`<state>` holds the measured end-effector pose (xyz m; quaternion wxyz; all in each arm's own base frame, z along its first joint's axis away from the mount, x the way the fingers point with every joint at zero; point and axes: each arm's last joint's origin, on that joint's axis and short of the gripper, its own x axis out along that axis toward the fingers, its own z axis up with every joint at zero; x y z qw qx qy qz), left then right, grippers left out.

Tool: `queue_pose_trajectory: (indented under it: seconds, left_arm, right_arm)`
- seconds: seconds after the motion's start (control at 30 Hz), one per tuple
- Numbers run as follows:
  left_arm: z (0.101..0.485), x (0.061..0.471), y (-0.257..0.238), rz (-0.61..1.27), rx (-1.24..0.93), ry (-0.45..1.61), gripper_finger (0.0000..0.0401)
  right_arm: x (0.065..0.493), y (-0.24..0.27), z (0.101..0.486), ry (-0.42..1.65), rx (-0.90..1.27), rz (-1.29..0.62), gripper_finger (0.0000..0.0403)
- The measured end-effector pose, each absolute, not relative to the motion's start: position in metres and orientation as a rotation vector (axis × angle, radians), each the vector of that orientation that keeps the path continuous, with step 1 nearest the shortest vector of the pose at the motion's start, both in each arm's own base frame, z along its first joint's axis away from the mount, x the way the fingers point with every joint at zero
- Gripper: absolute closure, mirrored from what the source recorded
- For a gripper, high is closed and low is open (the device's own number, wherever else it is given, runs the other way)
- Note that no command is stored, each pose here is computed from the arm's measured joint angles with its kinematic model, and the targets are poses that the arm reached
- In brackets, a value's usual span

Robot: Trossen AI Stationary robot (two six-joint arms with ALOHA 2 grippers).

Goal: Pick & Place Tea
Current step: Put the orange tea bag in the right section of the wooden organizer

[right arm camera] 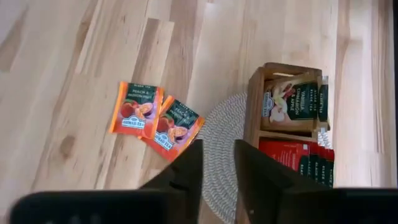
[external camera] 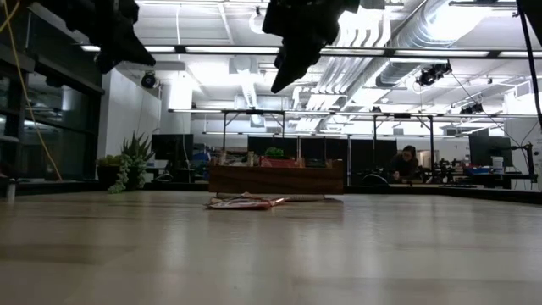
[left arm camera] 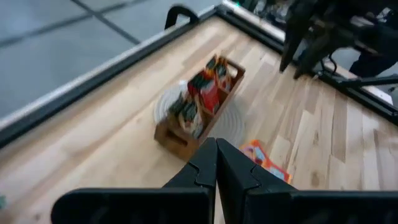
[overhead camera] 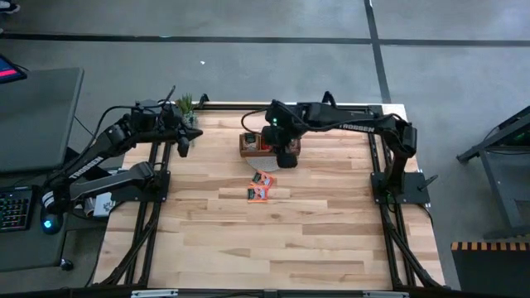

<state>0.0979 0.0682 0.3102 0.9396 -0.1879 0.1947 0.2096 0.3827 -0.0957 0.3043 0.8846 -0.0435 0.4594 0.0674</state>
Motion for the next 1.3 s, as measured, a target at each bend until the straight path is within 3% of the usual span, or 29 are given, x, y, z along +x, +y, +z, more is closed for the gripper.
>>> queue_pose_trajectory:
  seconds: [0.2, 0.7, 1.3]
  left_arm:
    - [0.285, 0.102, 0.070, 0.406, -0.486, 0.440, 0.0401]
    - [0.249, 0.116, 0.064, 0.299, -0.605, 0.450, 0.0401]
    - [0.199, 0.160, 0.011, 0.310, -0.743, 0.412, 0.0401]
  right_arm:
    - [0.389, -0.085, 0.291, 0.928, -0.105, 0.139, 0.0394]
    - [0.392, -0.044, 0.217, 0.857, 0.020, 0.199, 0.0402]
    - [0.383, -0.028, 0.182, 0.806, -0.005, 0.222, 0.0403]
